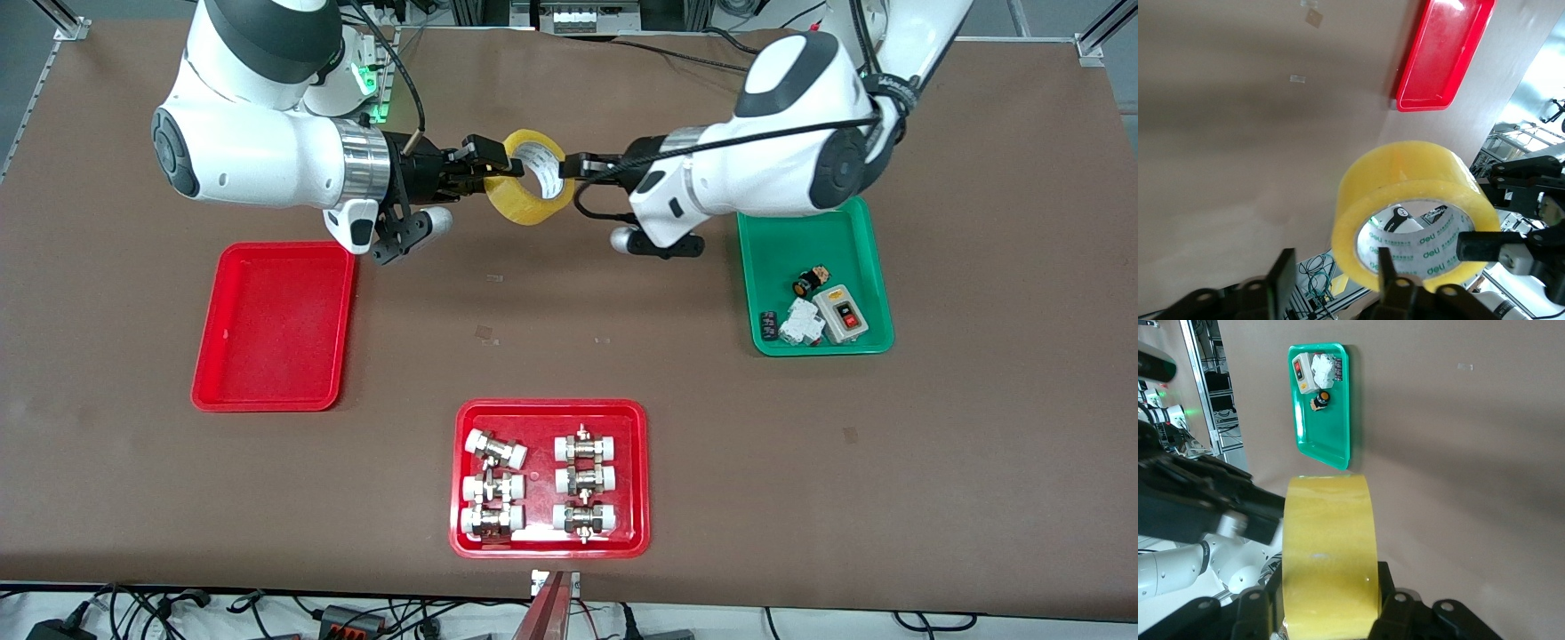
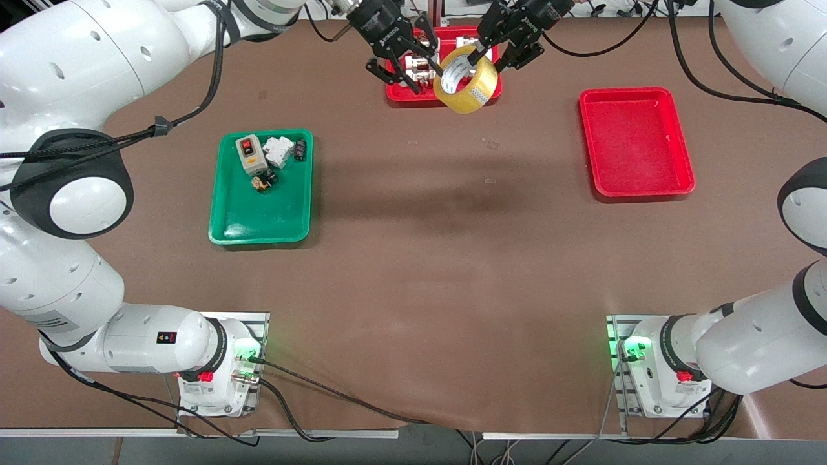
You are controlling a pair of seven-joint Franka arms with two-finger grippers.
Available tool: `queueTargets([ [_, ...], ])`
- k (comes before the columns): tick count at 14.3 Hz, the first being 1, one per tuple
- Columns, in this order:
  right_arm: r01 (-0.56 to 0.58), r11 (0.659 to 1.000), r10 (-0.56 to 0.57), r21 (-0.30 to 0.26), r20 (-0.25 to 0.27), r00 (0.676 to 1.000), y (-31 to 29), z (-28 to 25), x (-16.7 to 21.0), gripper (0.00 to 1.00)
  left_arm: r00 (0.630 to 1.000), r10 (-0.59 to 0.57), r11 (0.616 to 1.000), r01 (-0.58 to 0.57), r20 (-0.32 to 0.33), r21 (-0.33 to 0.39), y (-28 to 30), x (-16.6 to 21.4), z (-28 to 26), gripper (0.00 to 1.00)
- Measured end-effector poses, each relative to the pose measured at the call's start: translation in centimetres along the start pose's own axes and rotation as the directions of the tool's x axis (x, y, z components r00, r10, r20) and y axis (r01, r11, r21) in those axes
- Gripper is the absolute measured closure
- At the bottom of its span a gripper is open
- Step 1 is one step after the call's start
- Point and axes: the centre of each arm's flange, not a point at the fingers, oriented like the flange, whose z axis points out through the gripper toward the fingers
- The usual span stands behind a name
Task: Left arm passes tape to right arm into tray
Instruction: 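Carry the tape with the right gripper while the left gripper releases, withdraws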
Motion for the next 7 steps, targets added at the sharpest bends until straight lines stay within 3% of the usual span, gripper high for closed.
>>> queueTargets([
  [2,0.002,1.000,-0.002,-0.001,0.001,1.000,0.1,0.1,0.1,0.47,0.999,-0.025,1.000,0.025,0.031,0.015,-1.7,0.5,-2.4,0.19],
  [4,-0.001,1.000,0.001,-0.003,0.010,1.000,0.7,0.4,0.4,0.47,0.999,-0.037,0.996,0.035,0.023,0.081,-3.8,0.3,-5.6,0.01],
  [7,-0.048,0.999,0.048,-0.011,0.020,0.999,3.7,0.6,2.0,0.47,0.998,-0.053,0.984,0.058,-0.032,0.168,-6.0,-1.3,-10.3,0.00],
])
